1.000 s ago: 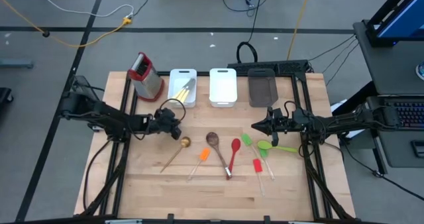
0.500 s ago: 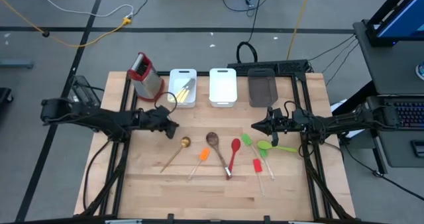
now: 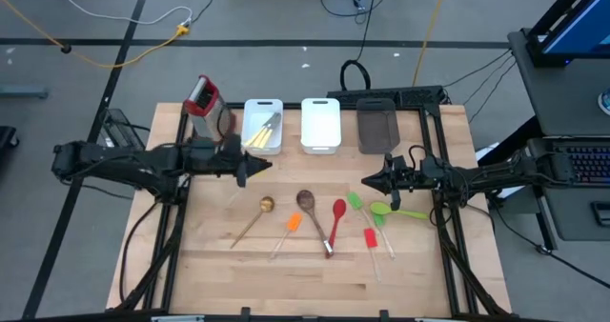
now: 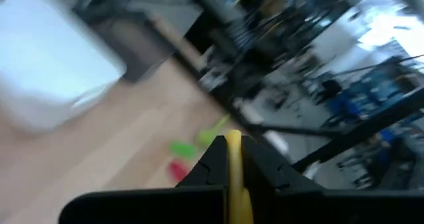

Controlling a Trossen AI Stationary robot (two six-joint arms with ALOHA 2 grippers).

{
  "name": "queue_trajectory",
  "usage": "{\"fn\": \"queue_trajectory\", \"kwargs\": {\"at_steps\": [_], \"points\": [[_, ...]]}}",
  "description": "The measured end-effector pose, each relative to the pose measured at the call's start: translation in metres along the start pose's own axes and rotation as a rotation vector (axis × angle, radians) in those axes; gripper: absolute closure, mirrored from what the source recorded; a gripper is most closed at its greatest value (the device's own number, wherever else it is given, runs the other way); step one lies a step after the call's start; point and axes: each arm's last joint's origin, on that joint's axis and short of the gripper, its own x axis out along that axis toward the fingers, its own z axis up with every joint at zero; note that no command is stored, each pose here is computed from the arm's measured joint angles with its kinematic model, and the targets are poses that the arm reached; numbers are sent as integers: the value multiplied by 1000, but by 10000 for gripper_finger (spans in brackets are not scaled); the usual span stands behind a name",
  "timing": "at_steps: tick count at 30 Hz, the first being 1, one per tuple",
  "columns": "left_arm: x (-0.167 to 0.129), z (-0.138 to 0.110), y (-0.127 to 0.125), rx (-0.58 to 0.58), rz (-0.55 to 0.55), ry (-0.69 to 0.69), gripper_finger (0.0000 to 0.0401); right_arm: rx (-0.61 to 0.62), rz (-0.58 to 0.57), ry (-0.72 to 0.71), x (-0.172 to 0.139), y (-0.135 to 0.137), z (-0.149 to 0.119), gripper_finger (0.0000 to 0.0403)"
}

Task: Pick & Place Kitchen Items
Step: Put the yellow spatula into the black bin

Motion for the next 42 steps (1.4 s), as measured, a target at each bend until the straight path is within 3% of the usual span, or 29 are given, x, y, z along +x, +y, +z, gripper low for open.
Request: {"fn": "queue_trajectory", "kwargs": {"at_steps": [6,10,13,20,25,30,42], "points": [[11,30,-38,73,-33,-110,390,-16,2,-19,0,1,2,403],[31,44,-52,96,-51,-165,390,8,-19,-101,0,2,8,403],[46,53,-62,92,-89,-211,390,55,26,-198,-2,6,18,403],[87,64,-75,96,-96,-240,390,75,129,-399,-8,14,37,403],[117,70,-83,112,-81,-258,390,72,152,-447,-6,19,48,392],[145,77,-86,125,-71,-279,390,65,151,-440,5,22,59,346],[191,88,-78,146,-63,-285,391,22,167,-377,43,28,78,186]]}}
